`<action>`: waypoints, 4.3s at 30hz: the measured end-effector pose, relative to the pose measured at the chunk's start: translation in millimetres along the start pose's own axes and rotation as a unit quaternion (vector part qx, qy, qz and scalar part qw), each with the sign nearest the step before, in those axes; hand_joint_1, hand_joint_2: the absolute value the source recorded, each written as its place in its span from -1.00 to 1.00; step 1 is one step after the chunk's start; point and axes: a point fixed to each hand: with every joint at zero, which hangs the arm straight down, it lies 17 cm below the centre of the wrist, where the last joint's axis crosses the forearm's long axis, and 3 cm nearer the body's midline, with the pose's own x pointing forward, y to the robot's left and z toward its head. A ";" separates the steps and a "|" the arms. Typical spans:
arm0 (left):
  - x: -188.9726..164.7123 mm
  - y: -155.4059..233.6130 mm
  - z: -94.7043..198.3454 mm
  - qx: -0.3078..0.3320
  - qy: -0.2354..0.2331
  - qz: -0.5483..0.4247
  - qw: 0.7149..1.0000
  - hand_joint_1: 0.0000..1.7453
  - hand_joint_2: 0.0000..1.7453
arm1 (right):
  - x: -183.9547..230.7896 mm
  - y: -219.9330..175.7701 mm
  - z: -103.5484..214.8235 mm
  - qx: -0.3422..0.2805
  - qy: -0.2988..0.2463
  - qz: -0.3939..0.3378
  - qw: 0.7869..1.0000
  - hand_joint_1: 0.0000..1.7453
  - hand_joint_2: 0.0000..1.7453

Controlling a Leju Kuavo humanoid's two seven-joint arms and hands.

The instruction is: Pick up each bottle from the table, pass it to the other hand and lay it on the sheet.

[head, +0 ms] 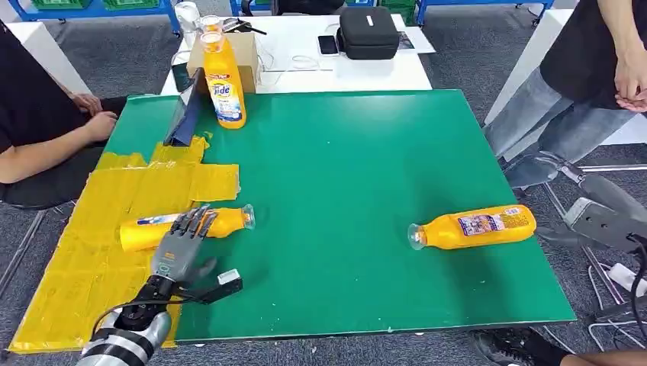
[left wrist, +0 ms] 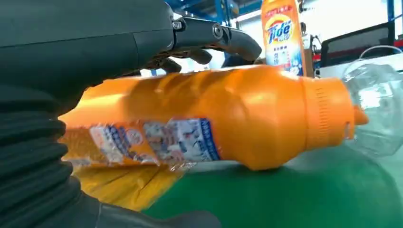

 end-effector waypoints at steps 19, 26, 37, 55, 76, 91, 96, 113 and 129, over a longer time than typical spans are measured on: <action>40.3 162.3 18.8 0.174 -0.146 0.576 0.786 -1.00 -1.00 | -95.8 48.3 29.1 0.084 0.119 0.058 0.988 -1.00 1.00; 39.2 206.0 31.6 0.214 -0.179 0.588 0.759 -1.00 1.00 | -111.2 56.3 7.2 0.111 0.137 0.075 0.981 -1.00 1.00; 38.8 222.3 33.5 0.236 -0.187 0.577 0.759 -1.00 1.00 | -114.7 41.5 -41.6 0.111 0.156 0.135 0.972 -1.00 1.00; 34.6 230.9 28.9 0.243 -0.194 0.581 0.752 -1.00 1.00 | -104.4 97.2 -77.0 0.179 0.146 0.125 0.965 -1.00 1.00; 21.6 234.7 9.6 0.243 -0.198 0.583 0.750 -1.00 1.00 | -167.9 161.9 31.1 0.338 0.209 0.108 0.911 -1.00 1.00; 21.6 233.2 1.6 0.243 -0.197 0.587 0.747 -1.00 1.00 | -183.2 167.1 46.2 0.339 0.221 0.138 0.904 1.00 1.00; 23.1 226.9 3.5 0.243 -0.189 0.588 0.748 -1.00 1.00 | -177.3 173.3 9.0 0.265 0.222 0.157 0.925 1.00 1.00; 91.9 206.5 32.9 0.146 -0.151 0.803 0.558 -1.00 -1.00 | 255.6 234.0 -147.7 -0.038 -0.152 -0.313 0.937 1.00 1.00; 122.6 241.6 25.0 0.180 -0.148 0.781 0.580 -1.00 1.00 | 389.9 227.5 -128.0 -0.051 -0.250 -0.421 0.871 1.00 1.00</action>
